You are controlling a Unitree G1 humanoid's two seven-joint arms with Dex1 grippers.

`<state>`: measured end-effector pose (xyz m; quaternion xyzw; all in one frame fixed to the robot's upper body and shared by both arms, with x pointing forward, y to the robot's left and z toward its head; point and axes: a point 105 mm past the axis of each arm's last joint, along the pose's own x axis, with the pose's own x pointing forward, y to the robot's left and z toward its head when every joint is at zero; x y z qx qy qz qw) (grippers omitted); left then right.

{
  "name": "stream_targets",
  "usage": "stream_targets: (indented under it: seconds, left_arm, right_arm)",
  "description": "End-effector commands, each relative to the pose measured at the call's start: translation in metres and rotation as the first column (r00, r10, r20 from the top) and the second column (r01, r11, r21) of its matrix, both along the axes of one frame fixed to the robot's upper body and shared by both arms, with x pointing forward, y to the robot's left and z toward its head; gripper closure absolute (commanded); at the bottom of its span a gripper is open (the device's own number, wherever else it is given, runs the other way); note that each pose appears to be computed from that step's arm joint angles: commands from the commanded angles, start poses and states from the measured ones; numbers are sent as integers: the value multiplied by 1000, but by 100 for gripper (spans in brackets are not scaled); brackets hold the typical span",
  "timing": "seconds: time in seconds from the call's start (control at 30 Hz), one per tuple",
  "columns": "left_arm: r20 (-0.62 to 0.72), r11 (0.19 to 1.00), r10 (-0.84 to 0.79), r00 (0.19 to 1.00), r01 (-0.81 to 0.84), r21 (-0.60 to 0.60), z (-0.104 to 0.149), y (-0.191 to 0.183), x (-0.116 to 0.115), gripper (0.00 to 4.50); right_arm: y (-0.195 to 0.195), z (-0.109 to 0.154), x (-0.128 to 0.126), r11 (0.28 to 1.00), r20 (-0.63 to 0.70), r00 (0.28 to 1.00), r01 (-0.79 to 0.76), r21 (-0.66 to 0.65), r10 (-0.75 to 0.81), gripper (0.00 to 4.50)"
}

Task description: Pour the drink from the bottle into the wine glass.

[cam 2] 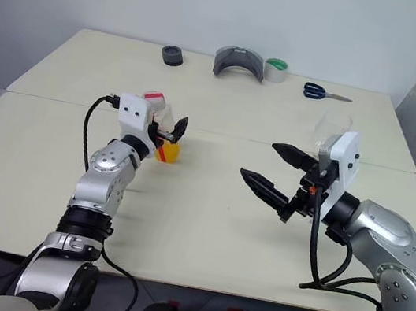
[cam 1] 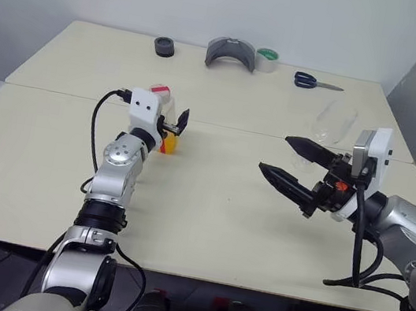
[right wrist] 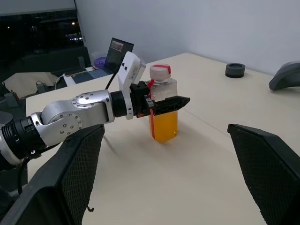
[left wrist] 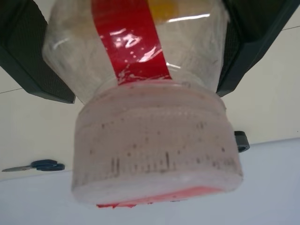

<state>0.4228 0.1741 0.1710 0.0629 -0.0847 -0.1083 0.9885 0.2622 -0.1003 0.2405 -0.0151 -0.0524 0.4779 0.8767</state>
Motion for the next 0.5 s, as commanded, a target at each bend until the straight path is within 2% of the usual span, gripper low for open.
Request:
stream_targets:
  seconds: [0.03,0.2,0.23,0.5]
  left_arm:
    - [74,1000,-19,997,19,4,20,-5,-1,97]
    - [78,1000,-13,997,13,0,21,-3,-1,250]
    - [78,1000,-11,997,11,-2,21,-3,-1,267]
    - [65,1000,4,998,-3,-18,18,-2,-5,271]
  right_arm:
    - [0,11,-6,1000,50,999,-9,6,9,0]
    - [0,11,-5,1000,49,999,-9,10,9,0]
    - [0,11,-5,1000,49,999,-10,11,9,0]
    - [1,12,-3,1000,54,999,-11,11,10,0]
